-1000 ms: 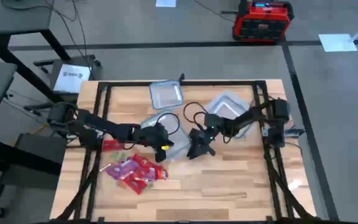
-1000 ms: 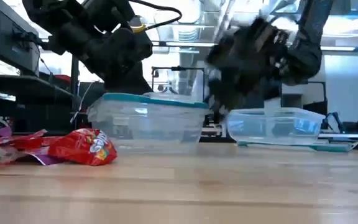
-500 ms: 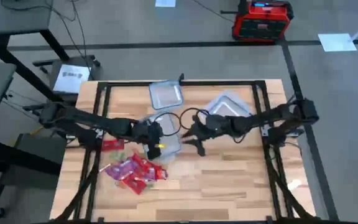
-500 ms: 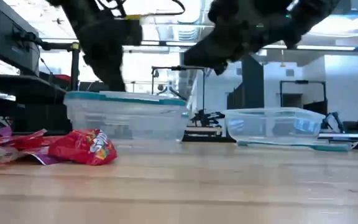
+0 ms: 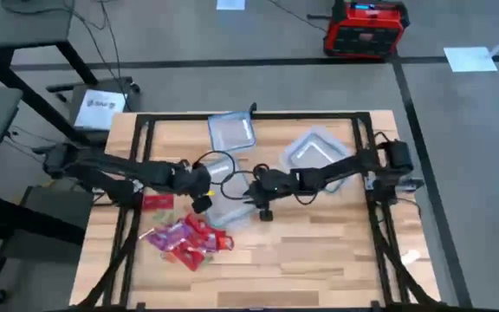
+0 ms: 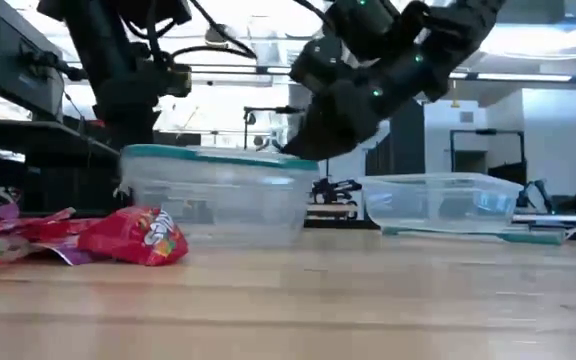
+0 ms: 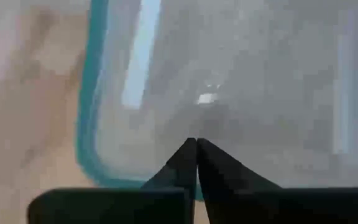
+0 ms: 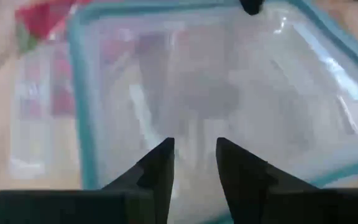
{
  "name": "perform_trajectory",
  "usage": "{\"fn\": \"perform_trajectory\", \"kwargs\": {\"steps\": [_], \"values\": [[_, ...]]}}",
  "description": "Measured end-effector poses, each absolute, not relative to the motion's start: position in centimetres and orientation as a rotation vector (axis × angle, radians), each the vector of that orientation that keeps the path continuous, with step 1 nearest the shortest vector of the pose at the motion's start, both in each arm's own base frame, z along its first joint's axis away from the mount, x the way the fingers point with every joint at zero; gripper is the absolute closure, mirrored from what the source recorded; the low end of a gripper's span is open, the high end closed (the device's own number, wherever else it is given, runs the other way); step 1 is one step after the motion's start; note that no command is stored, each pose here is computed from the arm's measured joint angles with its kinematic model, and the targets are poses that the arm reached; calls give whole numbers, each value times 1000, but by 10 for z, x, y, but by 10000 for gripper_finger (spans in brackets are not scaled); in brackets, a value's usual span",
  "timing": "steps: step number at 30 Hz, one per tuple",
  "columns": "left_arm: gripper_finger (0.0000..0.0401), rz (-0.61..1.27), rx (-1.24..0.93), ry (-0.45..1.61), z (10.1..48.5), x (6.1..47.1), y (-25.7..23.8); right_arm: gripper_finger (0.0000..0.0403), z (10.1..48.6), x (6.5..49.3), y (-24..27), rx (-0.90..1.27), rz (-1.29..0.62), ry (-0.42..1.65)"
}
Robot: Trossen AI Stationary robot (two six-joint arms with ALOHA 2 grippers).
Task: Sort candy
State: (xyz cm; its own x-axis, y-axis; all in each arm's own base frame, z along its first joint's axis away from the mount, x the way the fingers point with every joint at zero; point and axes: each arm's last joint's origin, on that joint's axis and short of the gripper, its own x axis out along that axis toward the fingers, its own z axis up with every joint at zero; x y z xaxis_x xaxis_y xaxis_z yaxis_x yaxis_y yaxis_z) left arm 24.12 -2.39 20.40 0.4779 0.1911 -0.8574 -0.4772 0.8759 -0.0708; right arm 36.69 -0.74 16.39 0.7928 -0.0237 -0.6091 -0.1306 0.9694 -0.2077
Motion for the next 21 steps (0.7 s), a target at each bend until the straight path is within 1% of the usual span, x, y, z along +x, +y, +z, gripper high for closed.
{"fn": "perform_trajectory", "kwargs": {"steps": [4,7,10,13,16,18,21], "values": [[401,339,-386,950,218,250,-39,294,183,356,-30,-269,-37,665],[401,288,-383,866,244,260,-46,294,214,341,-36,-280,-114,640],[401,249,-324,803,264,266,-48,294,241,321,-28,-195,-121,629],[401,268,-257,769,267,269,-45,294,253,304,-10,-58,-71,653],[401,282,-220,738,260,271,-38,294,241,292,18,11,10,672],[401,293,-212,727,251,274,-33,294,219,282,34,44,54,695],[401,293,-214,678,239,282,-28,294,181,271,51,106,79,658]]}}
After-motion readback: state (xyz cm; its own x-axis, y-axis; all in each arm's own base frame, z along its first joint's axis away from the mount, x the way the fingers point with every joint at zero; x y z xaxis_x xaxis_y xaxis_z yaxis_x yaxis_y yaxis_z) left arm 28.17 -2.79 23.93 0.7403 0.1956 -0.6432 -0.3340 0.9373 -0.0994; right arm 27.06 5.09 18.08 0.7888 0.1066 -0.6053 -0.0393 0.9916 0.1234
